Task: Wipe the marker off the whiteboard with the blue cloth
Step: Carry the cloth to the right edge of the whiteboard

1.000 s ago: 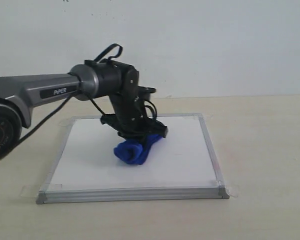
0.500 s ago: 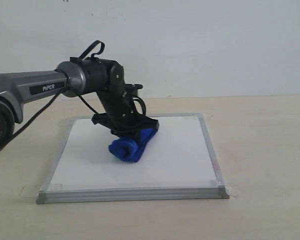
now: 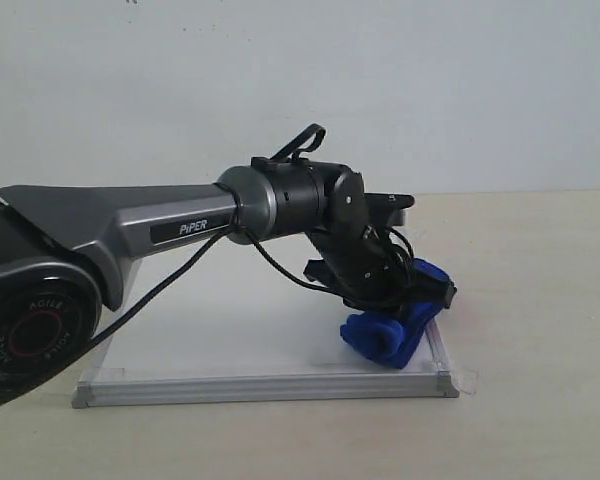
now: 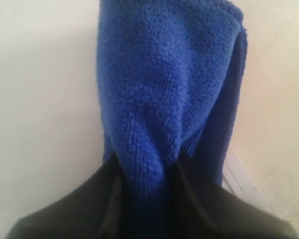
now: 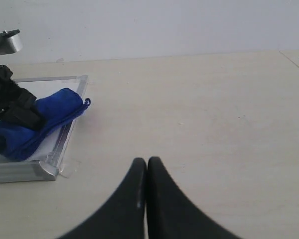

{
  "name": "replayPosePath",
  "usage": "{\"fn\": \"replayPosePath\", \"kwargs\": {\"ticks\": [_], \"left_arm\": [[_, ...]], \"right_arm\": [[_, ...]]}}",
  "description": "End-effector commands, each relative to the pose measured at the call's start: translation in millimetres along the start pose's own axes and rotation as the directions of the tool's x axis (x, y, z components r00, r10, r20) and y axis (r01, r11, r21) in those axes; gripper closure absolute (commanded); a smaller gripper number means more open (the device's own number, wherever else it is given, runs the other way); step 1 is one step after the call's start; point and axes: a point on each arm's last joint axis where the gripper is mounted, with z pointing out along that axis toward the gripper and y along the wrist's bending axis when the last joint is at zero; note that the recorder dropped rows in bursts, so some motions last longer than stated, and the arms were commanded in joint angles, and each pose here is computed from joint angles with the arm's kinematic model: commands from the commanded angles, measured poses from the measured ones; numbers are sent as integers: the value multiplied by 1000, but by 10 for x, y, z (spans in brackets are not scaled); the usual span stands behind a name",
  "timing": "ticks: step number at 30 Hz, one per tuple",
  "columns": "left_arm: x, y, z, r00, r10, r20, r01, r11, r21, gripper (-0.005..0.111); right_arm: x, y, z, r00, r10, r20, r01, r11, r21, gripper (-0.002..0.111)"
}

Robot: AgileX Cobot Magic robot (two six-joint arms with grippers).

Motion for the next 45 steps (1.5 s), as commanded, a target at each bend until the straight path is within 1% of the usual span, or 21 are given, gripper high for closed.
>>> {"fn": "replayPosePath", "kwargs": {"ticks": [1,3,6,7,9,11,12,15,17,20,23,26,28,30,32,34,37,40,41,44,45], "left_arm": [[-13,484,39,1000,-31,2,31,983,-180,103],[-29,773,-16,994,-113,2,110,961,-254,103],[-15,1094,-85,973,-232,-16,219,935,-278,103],[-8,1166,-102,964,-264,-23,248,929,-273,103],[15,1229,-119,948,-316,-51,294,923,-246,103],[38,1180,-112,946,-312,-93,289,936,-202,103],[52,1115,-102,949,-290,-122,268,949,-167,103],[93,821,-63,959,-206,-195,205,978,-27,103],[101,612,-34,962,-184,-201,196,980,43,103],[75,347,-3,959,-224,-174,250,958,140,103],[33,125,-1,942,-294,-159,328,909,258,103],[-28,-113,-45,923,-348,-163,384,818,428,103],[-87,-211,-69,912,-388,-137,401,766,503,103],[-145,-243,-70,892,-442,-94,422,739,525,103],[-176,-254,-58,876,-479,-61,438,734,520,103],[-202,-282,-52,851,-524,-42,466,715,522,103],[-245,-356,-51,806,-591,-14,502,671,546,103],[-277,-423,-40,777,-627,50,503,667,549,103],[-292,-435,-32,741,-668,66,532,644,549,103],[-296,-437,-15,668,-743,47,602,577,552,103],[-296,-423,-7,651,-758,49,616,564,550,103]], "right_arm": [[-6,-3,-3,1000,-1,9,1,1000,5,108],[-6,-3,-3,1000,-1,9,1,1000,5,108],[-6,-3,-3,1000,-1,9,1,1000,5,108],[-6,-3,-3,1000,-1,9,1,1000,5,108],[-6,-3,-3,1000,-1,9,1,1000,5,108],[-6,-3,-3,1000,-1,9,1,1000,5,108],[-6,-3,-3,1000,-1,9,1,1000,5,108],[-6,-3,-3,1000,-1,9,1,1000,5,108],[-6,-3,-3,1000,-1,9,1,1000,5,108],[-6,-3,-3,1000,-1,9,1,1000,5,108],[-6,-3,-3,1000,-1,9,1,1000,5,108],[-6,-3,-3,1000,-1,9,1,1000,5,108],[-6,-3,-3,1000,-1,9,1,1000,5,108],[-6,-3,-3,1000,-1,9,1,1000,5,108],[-6,-3,-3,1000,-1,9,1,1000,5,108],[-6,-3,-3,1000,-1,9,1,1000,5,108],[-6,-3,-3,1000,-1,9,1,1000,5,108],[-6,-3,-3,1000,-1,9,1,1000,5,108],[-6,-3,-3,1000,-1,9,1,1000,5,108],[-6,-3,-3,1000,-1,9,1,1000,5,108],[-6,-3,-3,1000,-1,9,1,1000,5,108]]}}
